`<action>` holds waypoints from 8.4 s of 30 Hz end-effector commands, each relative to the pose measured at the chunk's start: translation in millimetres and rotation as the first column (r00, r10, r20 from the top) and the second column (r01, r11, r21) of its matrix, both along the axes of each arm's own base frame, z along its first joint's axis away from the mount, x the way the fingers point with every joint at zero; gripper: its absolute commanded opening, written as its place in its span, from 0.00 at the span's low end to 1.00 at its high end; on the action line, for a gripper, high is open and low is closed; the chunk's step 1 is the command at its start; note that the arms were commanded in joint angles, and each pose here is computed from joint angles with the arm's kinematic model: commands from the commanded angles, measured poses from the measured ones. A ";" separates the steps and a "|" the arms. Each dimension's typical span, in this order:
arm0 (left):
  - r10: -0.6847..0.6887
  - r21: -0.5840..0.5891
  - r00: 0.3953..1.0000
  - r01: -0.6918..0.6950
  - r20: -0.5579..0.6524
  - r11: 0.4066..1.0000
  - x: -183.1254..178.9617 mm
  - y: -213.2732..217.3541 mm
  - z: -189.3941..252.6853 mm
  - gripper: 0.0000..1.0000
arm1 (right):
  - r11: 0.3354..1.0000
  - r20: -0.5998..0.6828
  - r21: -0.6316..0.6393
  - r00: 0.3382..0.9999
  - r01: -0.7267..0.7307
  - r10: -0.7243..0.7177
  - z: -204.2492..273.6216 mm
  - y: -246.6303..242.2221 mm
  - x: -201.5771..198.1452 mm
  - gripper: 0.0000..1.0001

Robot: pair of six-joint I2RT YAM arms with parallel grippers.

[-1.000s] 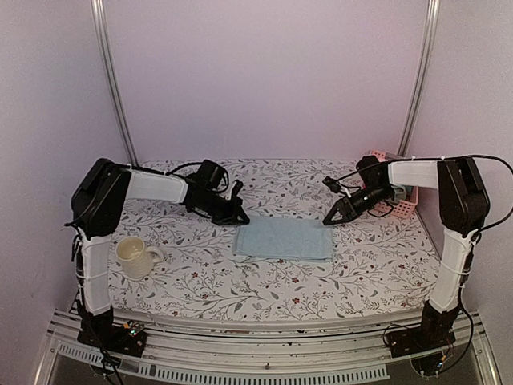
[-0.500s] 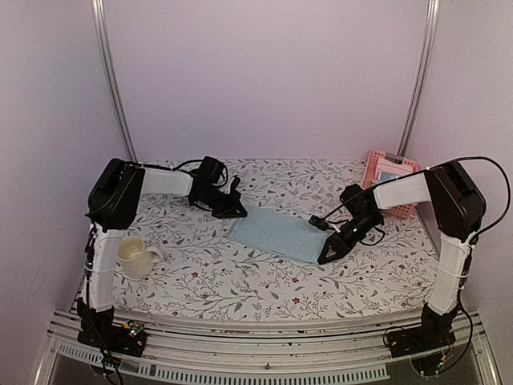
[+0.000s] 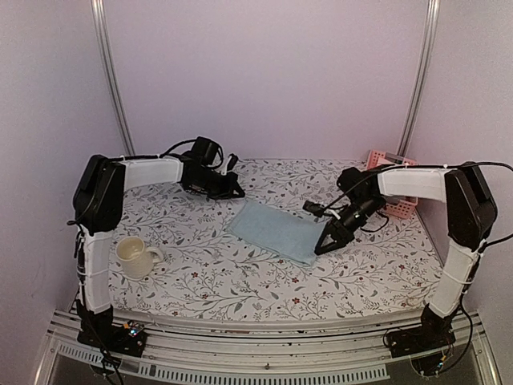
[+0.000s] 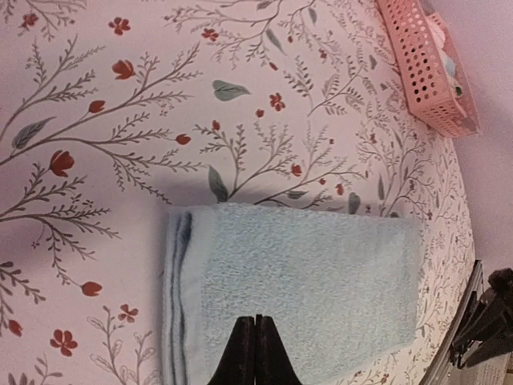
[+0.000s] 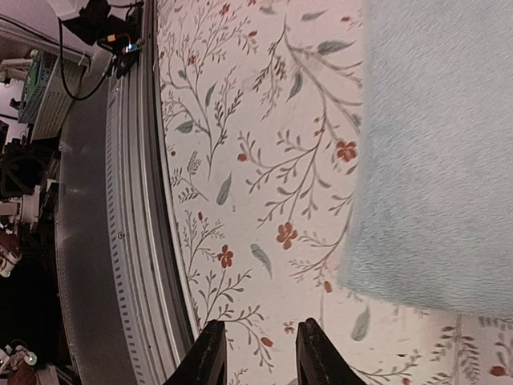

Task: Roll the towels
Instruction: Rotate the towel at the center of the board, then pick up the towel from the center of the board, then roll the towel at the center of the board.

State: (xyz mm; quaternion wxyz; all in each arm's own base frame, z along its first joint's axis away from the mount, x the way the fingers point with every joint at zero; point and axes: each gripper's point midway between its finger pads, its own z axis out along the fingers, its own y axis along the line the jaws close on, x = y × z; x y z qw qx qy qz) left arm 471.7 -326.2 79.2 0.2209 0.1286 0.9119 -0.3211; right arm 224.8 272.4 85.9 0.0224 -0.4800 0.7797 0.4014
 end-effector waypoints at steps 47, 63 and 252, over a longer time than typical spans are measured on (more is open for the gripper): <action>-0.393 -0.335 0.905 0.425 0.164 0.841 -185.7 -68.2 69.3 0.00 | 0.972 0.004 0.107 0.978 0.207 -0.209 33.6 46.5 126.3 0.35; -0.554 -0.198 0.832 0.540 -0.019 0.818 -294.3 -89.4 -27.5 0.00 | 0.969 -0.095 0.139 0.977 0.204 -0.192 -7.2 117.3 154.4 0.34; -0.410 -0.269 0.831 0.326 -0.376 0.907 -305.9 -95.5 -99.9 0.00 | 0.911 0.697 -0.274 0.590 -0.307 0.408 -41.3 60.3 -55.7 0.26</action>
